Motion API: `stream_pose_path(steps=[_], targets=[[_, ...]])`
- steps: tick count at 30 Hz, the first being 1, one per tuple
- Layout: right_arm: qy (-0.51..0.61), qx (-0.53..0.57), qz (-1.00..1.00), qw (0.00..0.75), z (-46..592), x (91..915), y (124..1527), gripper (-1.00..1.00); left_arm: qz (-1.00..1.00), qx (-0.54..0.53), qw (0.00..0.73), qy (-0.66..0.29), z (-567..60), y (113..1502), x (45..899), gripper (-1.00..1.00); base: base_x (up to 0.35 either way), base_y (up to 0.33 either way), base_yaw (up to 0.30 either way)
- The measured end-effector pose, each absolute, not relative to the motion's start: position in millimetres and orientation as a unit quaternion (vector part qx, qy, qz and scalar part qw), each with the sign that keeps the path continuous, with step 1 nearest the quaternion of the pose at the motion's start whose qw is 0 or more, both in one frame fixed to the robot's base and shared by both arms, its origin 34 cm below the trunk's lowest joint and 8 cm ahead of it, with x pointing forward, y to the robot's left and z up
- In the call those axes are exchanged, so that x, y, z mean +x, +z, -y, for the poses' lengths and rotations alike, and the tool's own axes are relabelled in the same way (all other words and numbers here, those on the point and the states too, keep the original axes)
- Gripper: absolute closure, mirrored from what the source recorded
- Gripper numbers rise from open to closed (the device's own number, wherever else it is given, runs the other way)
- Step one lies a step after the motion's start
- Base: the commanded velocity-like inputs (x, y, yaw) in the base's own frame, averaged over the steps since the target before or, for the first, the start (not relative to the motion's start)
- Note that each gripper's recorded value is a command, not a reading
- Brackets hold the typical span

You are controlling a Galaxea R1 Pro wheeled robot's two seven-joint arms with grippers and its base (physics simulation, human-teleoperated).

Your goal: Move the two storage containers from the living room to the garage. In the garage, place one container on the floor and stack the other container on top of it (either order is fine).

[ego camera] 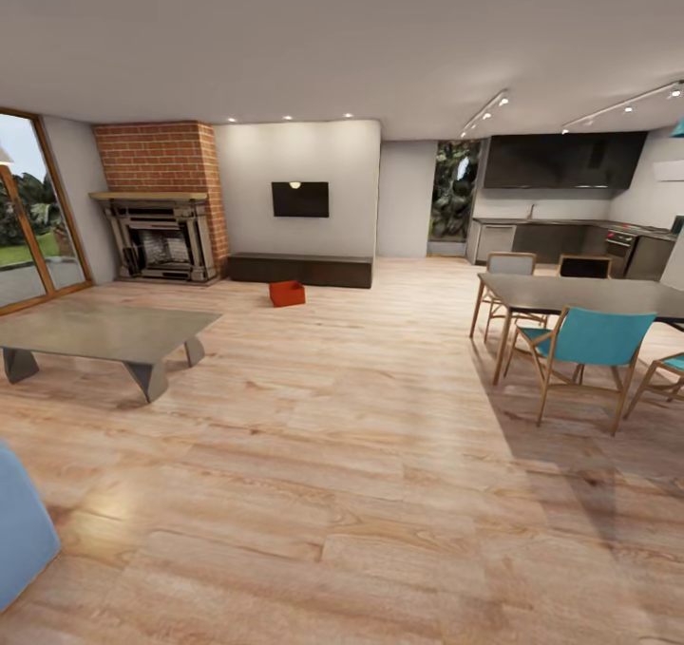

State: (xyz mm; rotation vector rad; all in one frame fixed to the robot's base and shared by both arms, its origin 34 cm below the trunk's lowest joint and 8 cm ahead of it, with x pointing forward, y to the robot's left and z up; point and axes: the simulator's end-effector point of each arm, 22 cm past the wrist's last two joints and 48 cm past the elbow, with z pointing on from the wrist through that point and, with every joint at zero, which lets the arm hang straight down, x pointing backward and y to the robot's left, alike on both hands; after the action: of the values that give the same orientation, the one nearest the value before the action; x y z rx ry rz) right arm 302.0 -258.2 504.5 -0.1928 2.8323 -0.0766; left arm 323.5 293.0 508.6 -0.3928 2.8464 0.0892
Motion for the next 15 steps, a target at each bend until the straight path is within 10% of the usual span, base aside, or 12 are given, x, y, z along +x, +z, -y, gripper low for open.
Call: stream_pose_path(steps=[15], targets=[[-0.027,-0.067,-0.986,0.150,258.1,302.1,504.5,-1.00,-0.981,-0.136,0.133,0.031,-293.6,508.6,323.5,-1.00,0.323,0.000,0.000]])
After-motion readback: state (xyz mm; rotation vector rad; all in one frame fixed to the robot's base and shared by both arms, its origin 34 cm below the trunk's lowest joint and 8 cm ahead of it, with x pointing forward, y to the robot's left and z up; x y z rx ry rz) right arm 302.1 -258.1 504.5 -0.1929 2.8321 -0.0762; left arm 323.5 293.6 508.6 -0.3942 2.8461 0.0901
